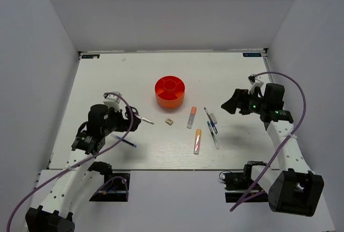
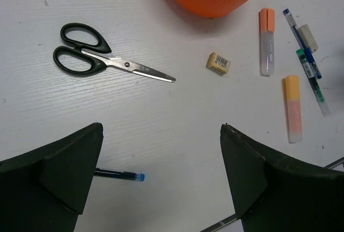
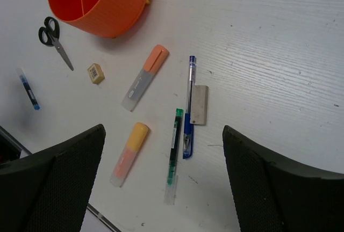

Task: Sort the stationery into containers
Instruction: Pick up the scissors from the center of the board.

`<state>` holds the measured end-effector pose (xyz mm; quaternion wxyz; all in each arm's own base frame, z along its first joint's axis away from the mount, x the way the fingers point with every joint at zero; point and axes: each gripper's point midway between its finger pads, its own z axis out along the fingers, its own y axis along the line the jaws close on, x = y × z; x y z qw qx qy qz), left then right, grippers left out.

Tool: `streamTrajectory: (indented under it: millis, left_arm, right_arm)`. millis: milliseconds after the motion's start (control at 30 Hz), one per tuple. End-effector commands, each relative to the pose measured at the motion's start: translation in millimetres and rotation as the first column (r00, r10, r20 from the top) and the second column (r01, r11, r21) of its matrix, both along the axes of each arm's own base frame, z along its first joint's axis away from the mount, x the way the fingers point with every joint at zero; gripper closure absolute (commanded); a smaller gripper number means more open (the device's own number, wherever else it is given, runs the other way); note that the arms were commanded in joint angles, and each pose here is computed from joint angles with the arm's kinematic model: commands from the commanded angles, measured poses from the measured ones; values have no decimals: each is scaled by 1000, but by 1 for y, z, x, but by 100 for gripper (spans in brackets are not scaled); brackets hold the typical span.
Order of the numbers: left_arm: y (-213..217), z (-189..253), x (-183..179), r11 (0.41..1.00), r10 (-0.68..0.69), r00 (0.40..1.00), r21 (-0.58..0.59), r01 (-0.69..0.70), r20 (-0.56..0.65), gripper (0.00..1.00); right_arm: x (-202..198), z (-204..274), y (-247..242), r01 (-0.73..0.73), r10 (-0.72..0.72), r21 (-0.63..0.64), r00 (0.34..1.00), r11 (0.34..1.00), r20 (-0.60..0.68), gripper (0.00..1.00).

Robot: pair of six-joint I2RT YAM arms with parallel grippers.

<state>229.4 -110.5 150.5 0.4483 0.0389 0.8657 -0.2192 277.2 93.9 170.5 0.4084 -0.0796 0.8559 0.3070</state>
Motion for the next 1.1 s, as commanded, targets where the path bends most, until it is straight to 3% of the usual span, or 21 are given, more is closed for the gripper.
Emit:
streamTrajectory:
  millis: [0, 167, 267, 300, 367, 400, 467, 533, 567, 600, 633, 667, 700, 733, 767, 800, 967, 1067]
  left_arm:
    - [-4, 5, 0, 1000, -25, 1000, -7, 25, 9, 0]
    - [-1, -6, 2, 1000, 7, 999, 6, -7, -44, 1]
    - [-1, -10, 3, 1000, 15, 997, 6, -14, -80, 9]
    - [-1, -10, 3, 1000, 15, 996, 8, -14, -86, 12]
    - [-2, -14, 4, 1000, 15, 995, 7, -14, -103, 34]
    - [-2, -14, 3, 1000, 14, 994, 8, -13, -108, 55]
    - [0, -19, 4, 999, 29, 991, 20, -27, -132, 100]
    - [3, -20, 5, 998, 51, 988, 27, -48, -143, 100]
    - [4, -26, 5, 997, 68, 984, 36, -63, -167, 100]
    - [9, -27, 7, 995, 95, 981, 53, -87, -168, 100]
    - [10, -32, 8, 993, 110, 976, 58, -101, -190, 94]
    - [14, -38, 8, 989, 136, 968, 80, -122, -213, 81]
    - [19, -43, 8, 982, 184, 952, 92, -166, -243, 46]
    - [21, -53, 8, 976, 208, 936, 115, -182, -284, 42]
    - [24, -59, 7, 970, 235, 913, 141, -198, -333, 32]
    - [26, -68, 8, 953, 303, 869, 147, -266, -392, 29]
    - [29, -62, 39, 882, 467, 754, 179, -436, -463, 36]
    - [40, -75, 57, 814, 566, 655, 215, -539, -500, 66]
  right_arm:
    - [6, 0, -7, 33, -33, -14, 999, 999, 0, 9]
    - [5, -7, -12, 12, -11, -54, 1000, 998, 23, 9]
    - [4, -14, -15, -6, 9, -93, 999, 996, 33, 9]
    - [3, -14, -14, -16, 19, -89, 999, 996, 29, 14]
    - [0, -17, -15, -39, 43, -112, 998, 993, 38, 63]
    - [0, -18, -14, -46, 53, -118, 997, 992, 51, 100]
    - [1, -24, -18, -27, 31, -131, 999, 991, 29, 100]
    - [1, -27, -22, -18, 19, -152, 1000, 988, 7, 100]
    - [4, -26, -23, -20, 21, -158, 1000, 987, 3, 56]
    - [3, -25, -24, -24, 22, -162, 1000, 987, -16, 28]
    - [2, -26, -23, -27, 24, -162, 999, 986, -23, 15]
    - [5, -25, -24, -28, 24, -167, 999, 986, -21, 14]
    - [5, -24, -25, -25, 22, -170, 1000, 985, -18, 21]
    - [4, -24, -25, -24, 21, -174, 1000, 985, -20, 36]
    - [5, -23, -25, -23, 21, -174, 1000, 984, -16, 69]
    - [5, -22, -25, -18, 15, -170, 1000, 985, -19, 76]
    - [5, -18, -24, -19, 19, -169, 1000, 985, -2, 74]
    - [2, -15, -22, -19, 22, -164, 1000, 986, 16, 73]
